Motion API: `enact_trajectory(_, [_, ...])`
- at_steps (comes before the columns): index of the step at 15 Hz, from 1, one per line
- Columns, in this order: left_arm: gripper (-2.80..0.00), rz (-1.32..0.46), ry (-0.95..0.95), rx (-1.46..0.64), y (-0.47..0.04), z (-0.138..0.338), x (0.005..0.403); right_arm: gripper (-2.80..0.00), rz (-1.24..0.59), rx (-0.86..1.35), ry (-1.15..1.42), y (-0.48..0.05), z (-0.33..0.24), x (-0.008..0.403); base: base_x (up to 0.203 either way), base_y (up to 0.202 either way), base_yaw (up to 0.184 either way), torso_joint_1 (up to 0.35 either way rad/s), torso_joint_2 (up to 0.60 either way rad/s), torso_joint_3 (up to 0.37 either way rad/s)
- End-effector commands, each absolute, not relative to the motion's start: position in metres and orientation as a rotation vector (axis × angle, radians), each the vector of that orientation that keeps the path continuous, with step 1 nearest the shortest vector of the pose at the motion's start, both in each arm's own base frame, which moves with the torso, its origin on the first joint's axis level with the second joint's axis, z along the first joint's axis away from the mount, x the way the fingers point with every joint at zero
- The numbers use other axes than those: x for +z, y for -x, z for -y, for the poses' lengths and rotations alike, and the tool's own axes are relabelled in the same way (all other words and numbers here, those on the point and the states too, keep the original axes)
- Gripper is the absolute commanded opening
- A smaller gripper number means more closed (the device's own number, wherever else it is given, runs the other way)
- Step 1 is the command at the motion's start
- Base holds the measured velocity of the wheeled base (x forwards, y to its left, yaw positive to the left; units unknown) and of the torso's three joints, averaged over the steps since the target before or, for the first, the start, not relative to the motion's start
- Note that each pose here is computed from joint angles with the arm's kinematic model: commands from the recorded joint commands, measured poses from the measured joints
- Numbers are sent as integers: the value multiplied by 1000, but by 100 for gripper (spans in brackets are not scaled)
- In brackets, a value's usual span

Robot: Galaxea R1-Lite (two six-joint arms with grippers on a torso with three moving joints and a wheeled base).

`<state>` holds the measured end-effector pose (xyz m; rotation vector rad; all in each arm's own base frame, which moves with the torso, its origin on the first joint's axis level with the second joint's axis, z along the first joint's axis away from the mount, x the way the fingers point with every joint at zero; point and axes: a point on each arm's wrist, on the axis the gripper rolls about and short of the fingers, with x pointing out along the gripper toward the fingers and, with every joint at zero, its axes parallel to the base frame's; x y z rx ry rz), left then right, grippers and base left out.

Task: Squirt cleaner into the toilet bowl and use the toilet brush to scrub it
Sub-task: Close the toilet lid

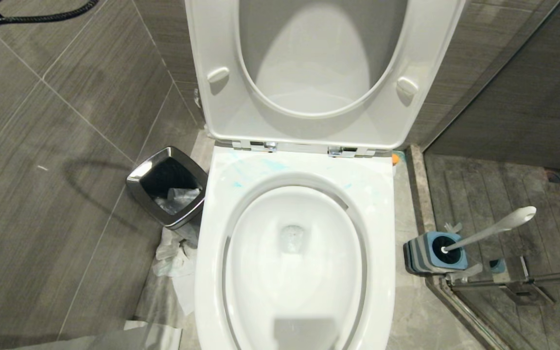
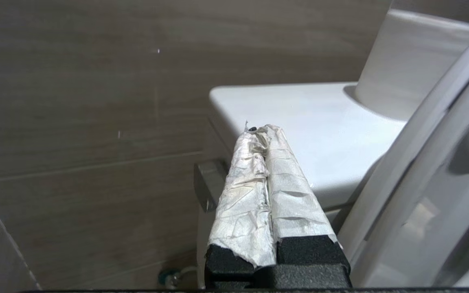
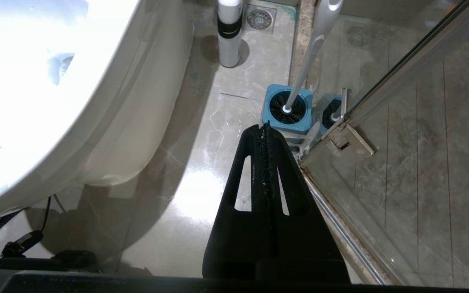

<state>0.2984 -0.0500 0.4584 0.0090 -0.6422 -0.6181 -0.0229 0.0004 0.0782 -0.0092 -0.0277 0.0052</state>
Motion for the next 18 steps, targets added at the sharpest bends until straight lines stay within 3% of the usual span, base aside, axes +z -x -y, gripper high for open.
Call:
enact_trajectory(1, [-280, 595, 0, -620, -325, 53, 441, -280, 17, 6, 9, 22, 0, 75, 0, 0, 0, 0, 0, 0])
enact_trajectory(18, [-280, 551, -1, -783, -347, 76, 418, -280, 17, 6, 9, 22, 0, 75, 0, 0, 0, 0, 0, 0])
